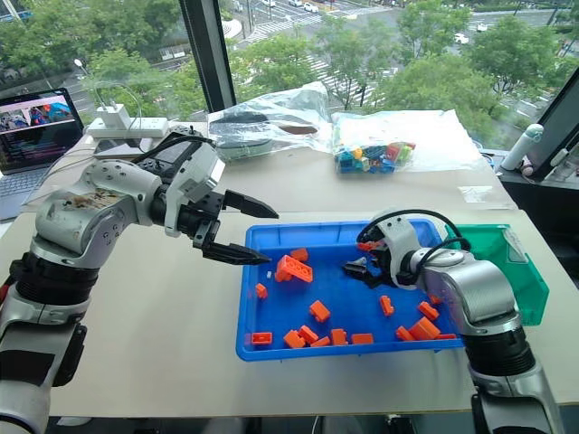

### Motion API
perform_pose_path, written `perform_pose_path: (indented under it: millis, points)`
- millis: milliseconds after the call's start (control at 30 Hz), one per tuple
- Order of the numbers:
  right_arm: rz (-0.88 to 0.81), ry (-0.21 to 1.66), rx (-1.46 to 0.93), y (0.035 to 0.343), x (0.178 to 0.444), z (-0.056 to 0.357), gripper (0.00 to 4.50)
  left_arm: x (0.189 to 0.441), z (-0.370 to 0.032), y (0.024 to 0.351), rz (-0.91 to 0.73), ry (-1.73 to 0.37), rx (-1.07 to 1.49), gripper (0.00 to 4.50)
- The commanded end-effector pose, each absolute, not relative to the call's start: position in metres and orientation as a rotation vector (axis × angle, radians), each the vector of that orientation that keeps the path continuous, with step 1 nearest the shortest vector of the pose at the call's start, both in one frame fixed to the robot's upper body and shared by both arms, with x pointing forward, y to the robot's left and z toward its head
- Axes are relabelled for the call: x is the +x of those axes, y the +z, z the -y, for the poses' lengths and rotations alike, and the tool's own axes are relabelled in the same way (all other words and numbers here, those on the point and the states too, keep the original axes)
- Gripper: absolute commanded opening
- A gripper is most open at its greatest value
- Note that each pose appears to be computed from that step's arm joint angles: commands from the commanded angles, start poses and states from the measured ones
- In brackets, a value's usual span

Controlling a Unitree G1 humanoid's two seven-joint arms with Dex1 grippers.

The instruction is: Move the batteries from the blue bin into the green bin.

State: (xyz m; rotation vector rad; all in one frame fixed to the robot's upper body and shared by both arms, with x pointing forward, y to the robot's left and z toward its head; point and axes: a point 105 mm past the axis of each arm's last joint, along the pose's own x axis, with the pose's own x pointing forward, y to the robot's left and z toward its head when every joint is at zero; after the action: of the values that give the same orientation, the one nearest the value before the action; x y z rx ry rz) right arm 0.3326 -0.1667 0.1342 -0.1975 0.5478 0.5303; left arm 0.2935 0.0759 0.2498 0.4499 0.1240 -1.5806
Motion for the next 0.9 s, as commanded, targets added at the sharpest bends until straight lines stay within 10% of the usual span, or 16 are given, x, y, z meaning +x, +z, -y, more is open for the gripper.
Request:
perform_pose_path:
  millis: [33,433,600,900]
  points:
    - [-0.517,0.493,-0.183,0.138,0.332,0.167,4.44,0.293,-0.074,0.257,-0.095,-1.576,0.498,4.5]
    - [-0.514,0.468,-0.209,0.127,0.34,0.17,4.44,0.293,-0.074,0.256,-0.103,-1.572,0.51,4.5]
    - [-0.529,0.491,-0.195,0.119,0.337,0.164,2.66,0.293,-0.074,0.255,-0.109,-1.571,0.51,4.5]
    - [-0.433,0.527,-0.207,0.155,0.332,0.165,2.54,0.293,-0.075,0.254,-0.112,-1.572,0.503,4.5]
